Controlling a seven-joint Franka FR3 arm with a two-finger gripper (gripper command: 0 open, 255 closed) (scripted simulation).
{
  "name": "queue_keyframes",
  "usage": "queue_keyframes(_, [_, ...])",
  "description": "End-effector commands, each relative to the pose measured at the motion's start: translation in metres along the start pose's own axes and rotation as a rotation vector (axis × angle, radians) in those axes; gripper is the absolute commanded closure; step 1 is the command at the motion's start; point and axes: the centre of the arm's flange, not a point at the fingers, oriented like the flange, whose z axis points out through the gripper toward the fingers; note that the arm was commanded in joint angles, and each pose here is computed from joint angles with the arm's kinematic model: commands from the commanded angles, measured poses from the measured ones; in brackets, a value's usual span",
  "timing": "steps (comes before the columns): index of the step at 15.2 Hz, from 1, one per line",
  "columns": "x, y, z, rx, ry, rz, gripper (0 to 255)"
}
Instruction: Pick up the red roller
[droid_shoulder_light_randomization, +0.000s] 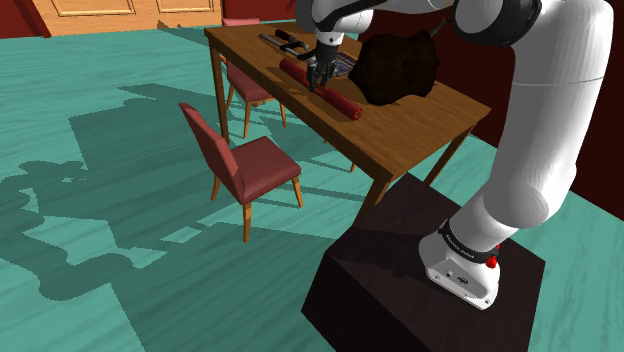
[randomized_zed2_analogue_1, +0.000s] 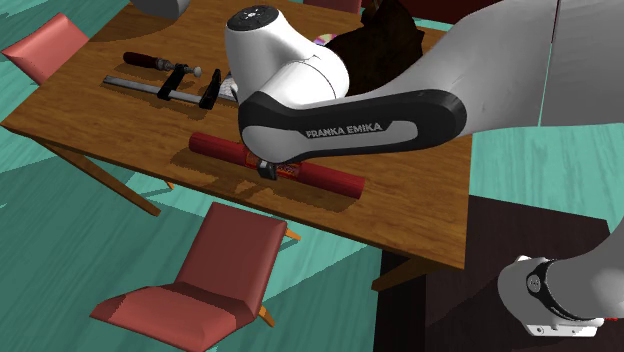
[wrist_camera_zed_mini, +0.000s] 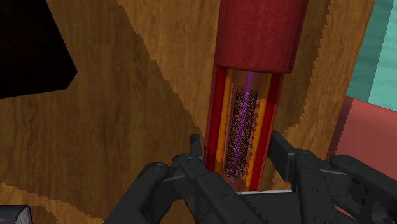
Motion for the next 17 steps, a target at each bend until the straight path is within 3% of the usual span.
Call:
queue_keyframes(1, [0.0, 0.0, 0.001, 0.0, -0.001, -0.001, 255])
queue_keyframes(17, [0.001, -0.006, -0.073, 0.0, -0.001, -0.001, 255])
